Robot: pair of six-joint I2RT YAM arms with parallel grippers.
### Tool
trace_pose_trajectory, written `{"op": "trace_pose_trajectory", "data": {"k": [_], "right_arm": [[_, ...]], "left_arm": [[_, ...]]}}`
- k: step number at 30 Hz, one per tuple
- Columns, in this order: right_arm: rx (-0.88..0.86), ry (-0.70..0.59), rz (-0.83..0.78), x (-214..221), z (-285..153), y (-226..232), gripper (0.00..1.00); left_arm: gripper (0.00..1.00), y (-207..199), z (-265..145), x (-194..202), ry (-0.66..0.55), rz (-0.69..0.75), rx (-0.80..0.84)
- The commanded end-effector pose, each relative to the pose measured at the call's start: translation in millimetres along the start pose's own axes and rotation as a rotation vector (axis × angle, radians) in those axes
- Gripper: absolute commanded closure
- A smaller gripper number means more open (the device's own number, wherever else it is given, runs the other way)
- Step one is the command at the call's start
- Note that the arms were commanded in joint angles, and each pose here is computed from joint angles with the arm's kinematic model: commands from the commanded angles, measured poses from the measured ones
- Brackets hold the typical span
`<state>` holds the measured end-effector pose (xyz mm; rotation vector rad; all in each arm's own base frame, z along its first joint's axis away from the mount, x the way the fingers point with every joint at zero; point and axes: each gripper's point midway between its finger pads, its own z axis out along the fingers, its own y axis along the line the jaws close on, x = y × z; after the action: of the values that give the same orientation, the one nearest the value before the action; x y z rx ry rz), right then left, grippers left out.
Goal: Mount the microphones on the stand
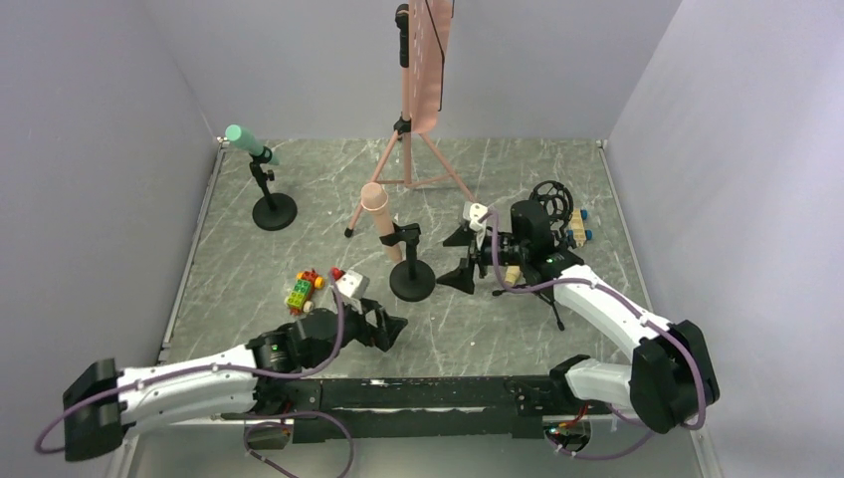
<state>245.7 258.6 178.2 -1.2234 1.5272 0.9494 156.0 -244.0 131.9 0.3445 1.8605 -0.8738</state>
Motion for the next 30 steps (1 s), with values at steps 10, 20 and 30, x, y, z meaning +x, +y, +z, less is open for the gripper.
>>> {"op": "trace_pose_trajectory", "data": {"k": [10, 20, 30], "right_arm": [[-0.043, -0.084, 0.06, -6, -39, -1, 0.04], [-0.07, -0.08, 0.068, -1, -40, 0, 0.05], [-0.15, -0.089, 0.058, 0, -40, 14, 0.05]], "left_arm": [[0.1, 3, 58, -19, -0.139, -0.078, -0.457], [0.12, 12, 84, -6, -0.131, -0.009, -0.54], [0.23, 28, 118, 0, -0.145, -0.018, -0.606]]}}
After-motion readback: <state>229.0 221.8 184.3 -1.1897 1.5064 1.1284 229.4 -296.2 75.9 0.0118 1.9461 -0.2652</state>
